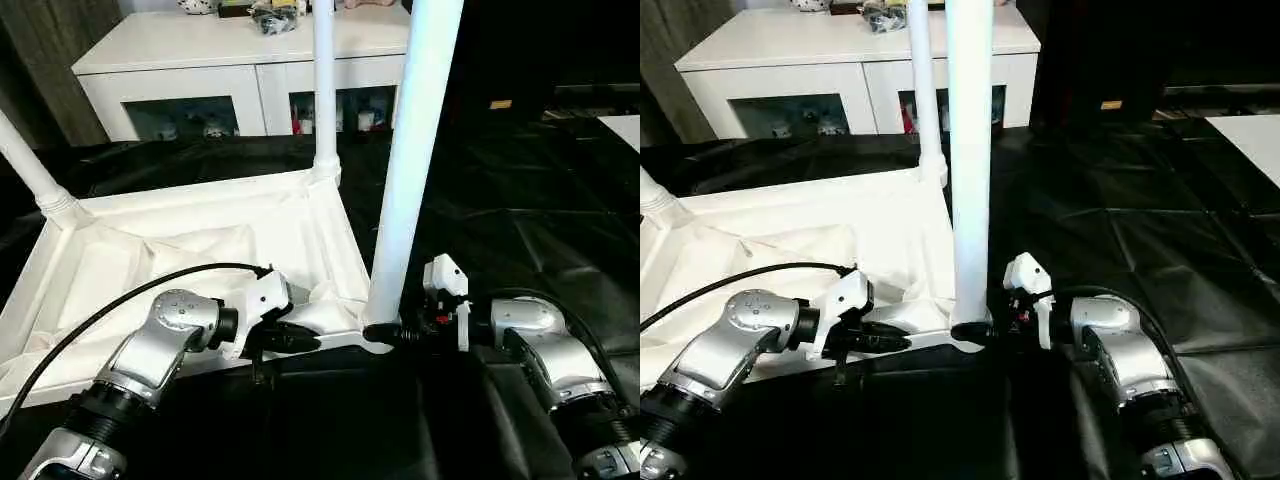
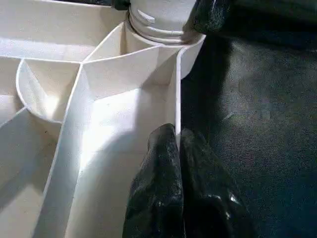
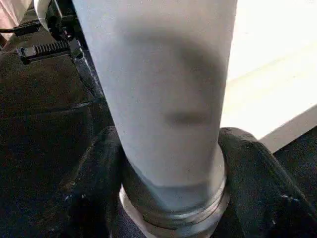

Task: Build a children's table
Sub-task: Rotate leg to tighten

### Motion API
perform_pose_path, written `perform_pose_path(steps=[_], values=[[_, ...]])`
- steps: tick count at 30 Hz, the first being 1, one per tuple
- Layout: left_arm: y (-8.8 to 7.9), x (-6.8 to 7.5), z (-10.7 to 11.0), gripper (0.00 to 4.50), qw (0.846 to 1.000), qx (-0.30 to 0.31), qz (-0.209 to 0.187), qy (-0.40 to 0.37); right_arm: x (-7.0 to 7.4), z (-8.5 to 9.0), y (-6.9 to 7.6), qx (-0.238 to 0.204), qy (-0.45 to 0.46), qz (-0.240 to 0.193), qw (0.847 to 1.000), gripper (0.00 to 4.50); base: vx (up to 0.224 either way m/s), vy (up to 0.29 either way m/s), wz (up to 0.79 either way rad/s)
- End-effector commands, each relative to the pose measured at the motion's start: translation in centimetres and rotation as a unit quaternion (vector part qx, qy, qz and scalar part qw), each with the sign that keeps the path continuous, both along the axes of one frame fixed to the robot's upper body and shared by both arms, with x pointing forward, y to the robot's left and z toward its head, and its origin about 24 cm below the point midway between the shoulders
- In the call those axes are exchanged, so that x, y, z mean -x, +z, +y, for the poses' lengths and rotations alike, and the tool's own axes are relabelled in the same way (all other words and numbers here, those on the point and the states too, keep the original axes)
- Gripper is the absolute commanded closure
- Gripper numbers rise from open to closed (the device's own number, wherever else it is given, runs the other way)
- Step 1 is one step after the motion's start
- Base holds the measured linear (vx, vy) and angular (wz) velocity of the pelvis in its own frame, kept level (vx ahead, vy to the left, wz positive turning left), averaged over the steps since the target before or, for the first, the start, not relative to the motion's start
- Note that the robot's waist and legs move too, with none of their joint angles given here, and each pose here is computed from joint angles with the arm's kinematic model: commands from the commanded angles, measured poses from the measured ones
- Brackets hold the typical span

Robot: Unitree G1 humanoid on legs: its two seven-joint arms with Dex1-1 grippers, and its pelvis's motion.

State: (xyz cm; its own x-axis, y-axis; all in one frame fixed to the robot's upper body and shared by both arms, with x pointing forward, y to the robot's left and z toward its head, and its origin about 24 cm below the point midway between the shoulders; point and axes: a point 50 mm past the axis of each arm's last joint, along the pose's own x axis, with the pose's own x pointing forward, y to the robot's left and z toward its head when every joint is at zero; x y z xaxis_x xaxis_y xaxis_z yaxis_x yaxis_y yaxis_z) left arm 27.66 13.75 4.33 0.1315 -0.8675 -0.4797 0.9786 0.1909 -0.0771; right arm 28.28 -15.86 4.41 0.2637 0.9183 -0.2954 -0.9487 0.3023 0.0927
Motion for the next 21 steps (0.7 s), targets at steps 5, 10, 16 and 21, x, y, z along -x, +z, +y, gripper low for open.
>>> perform_pose_path(steps=[5, 10, 16, 21], values=[[0.0, 0.1, -0.2, 4.50, 1.000, 0.001, -0.006, -0.002, 0.4, 0.9, -0.1, -0.002, 0.022, -0.002, 1.000, 1.93, 0.000, 0.000, 0.00], [-0.4, -1.6, -0.4, 4.50, 0.996, -0.023, -0.042, 0.073, -1.4, 1.4, -1.1, 0.032, -0.091, -0.035, 0.995, 1.94, 0.000, 0.000, 0.00], [-0.7, -3.8, -1.6, 4.50, 0.983, -0.039, -0.056, 0.172, -2.1, 3.1, -2.5, 0.013, -0.213, -0.010, 0.977, 1.94, 0.000, 0.000, 0.00], [-0.4, -5.6, -3.6, 4.50, 0.964, -0.034, -0.062, 0.255, -3.1, 4.2, -3.7, 0.012, -0.349, 0.012, 0.937, 1.94, 0.000, 0.000, 0.00]])
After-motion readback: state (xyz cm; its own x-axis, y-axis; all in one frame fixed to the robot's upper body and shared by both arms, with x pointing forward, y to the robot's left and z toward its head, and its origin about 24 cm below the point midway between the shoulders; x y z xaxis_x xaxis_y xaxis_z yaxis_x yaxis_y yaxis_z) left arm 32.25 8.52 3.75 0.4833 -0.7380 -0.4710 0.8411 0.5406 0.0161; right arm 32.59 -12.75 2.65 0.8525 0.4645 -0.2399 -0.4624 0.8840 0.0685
